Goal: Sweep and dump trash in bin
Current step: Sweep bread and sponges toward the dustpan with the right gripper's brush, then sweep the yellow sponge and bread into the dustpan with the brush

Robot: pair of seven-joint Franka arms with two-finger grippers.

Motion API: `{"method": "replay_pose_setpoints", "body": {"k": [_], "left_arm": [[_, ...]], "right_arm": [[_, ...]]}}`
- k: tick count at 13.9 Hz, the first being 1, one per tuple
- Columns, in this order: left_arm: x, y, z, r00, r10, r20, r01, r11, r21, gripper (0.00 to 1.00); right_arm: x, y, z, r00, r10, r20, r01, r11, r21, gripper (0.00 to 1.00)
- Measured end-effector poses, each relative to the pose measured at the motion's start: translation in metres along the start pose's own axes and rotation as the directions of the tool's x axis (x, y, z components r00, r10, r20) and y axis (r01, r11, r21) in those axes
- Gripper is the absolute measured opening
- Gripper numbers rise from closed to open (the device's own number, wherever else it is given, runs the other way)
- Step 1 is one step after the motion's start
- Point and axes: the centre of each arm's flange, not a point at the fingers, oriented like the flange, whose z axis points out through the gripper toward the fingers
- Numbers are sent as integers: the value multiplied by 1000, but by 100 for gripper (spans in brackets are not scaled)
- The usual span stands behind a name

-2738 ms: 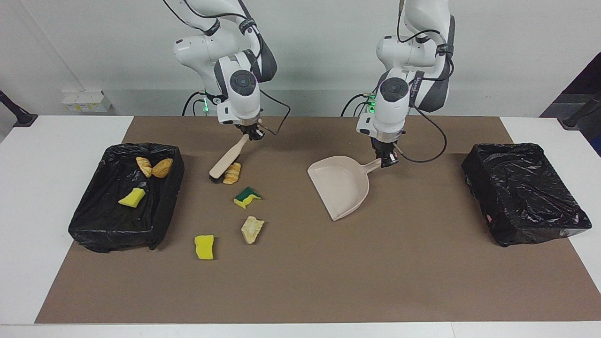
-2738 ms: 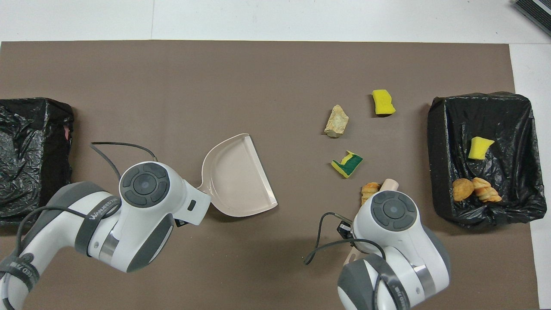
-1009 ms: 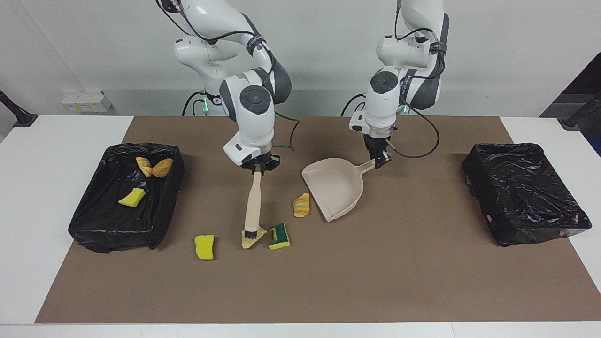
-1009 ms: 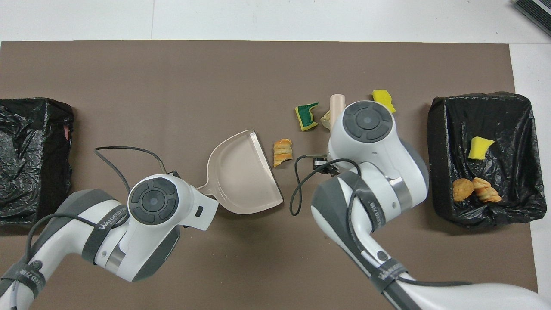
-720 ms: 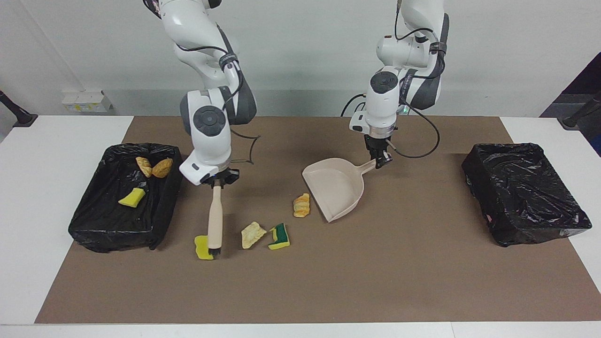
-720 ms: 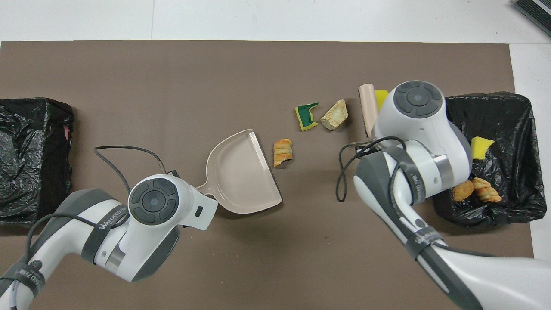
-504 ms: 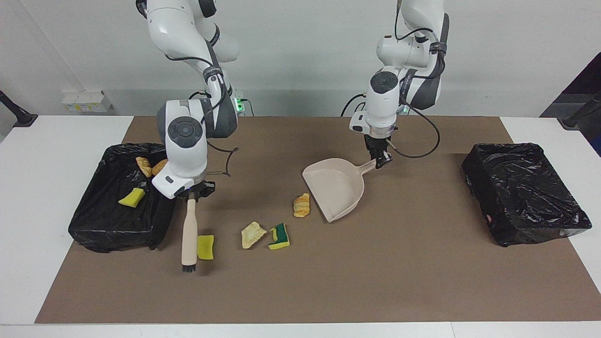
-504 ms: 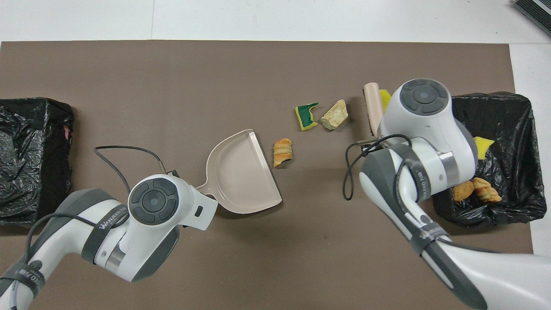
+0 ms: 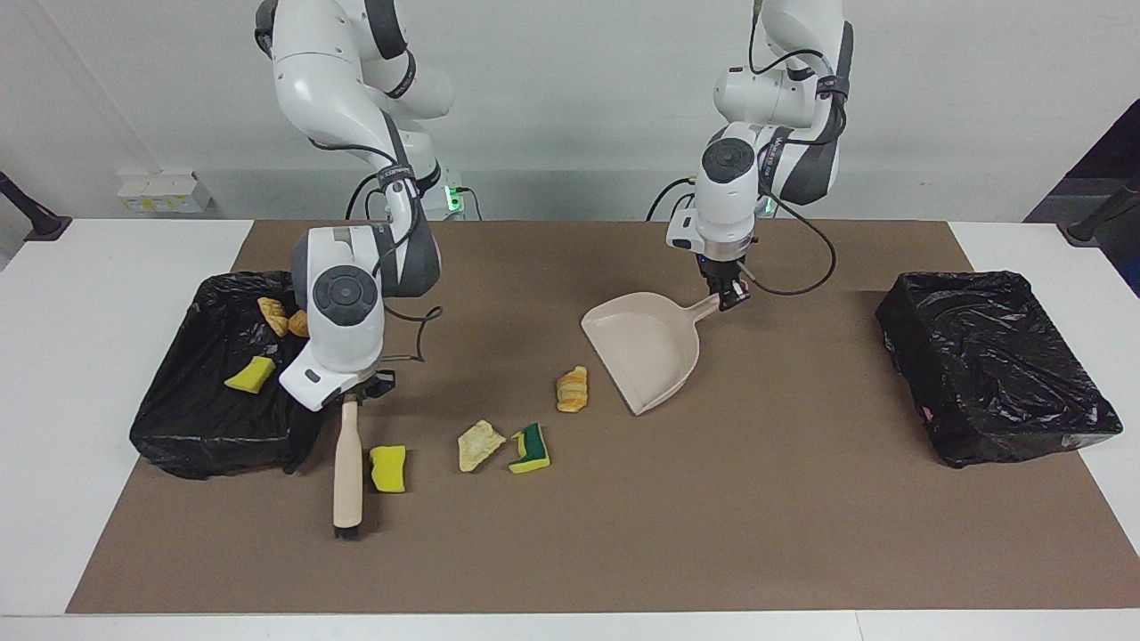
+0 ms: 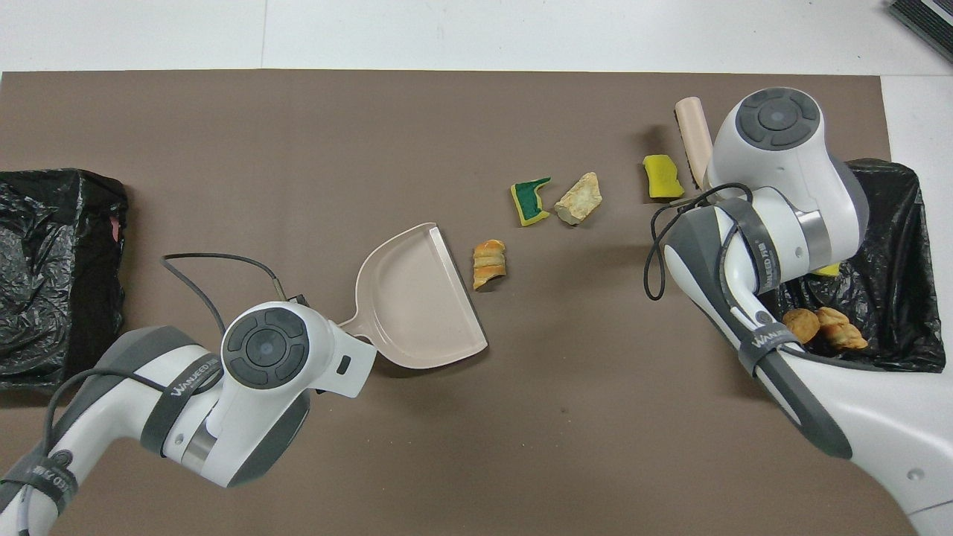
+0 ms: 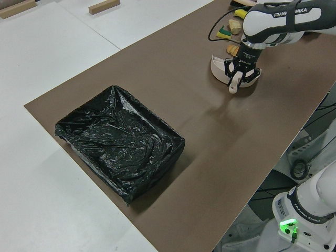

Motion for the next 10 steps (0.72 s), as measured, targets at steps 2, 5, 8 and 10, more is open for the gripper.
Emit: {"method": "replay_pose_setpoints", "body": {"k": [2, 5, 8, 10], "left_arm": [[1, -1, -3, 1000, -1, -1, 1, 1000, 2, 32], [2, -2, -5, 1000, -1, -3, 1, 1000, 4, 32], [2, -2, -5, 1000, -1, -3, 1, 1000, 4, 32], [2, -2, -5, 1000, -1, -3, 1, 1000, 4, 32]], "right_arm": [[-3, -31, -4, 1000, -18, 10, 17, 998, 66, 27], [-11, -102, -24, 999, -53, 4, 52, 989, 142, 27], [-29, -183, -51, 999, -50, 3, 48, 978, 204, 27], [-45, -223, -65, 998, -66, 5, 63, 972, 228, 27]]}}
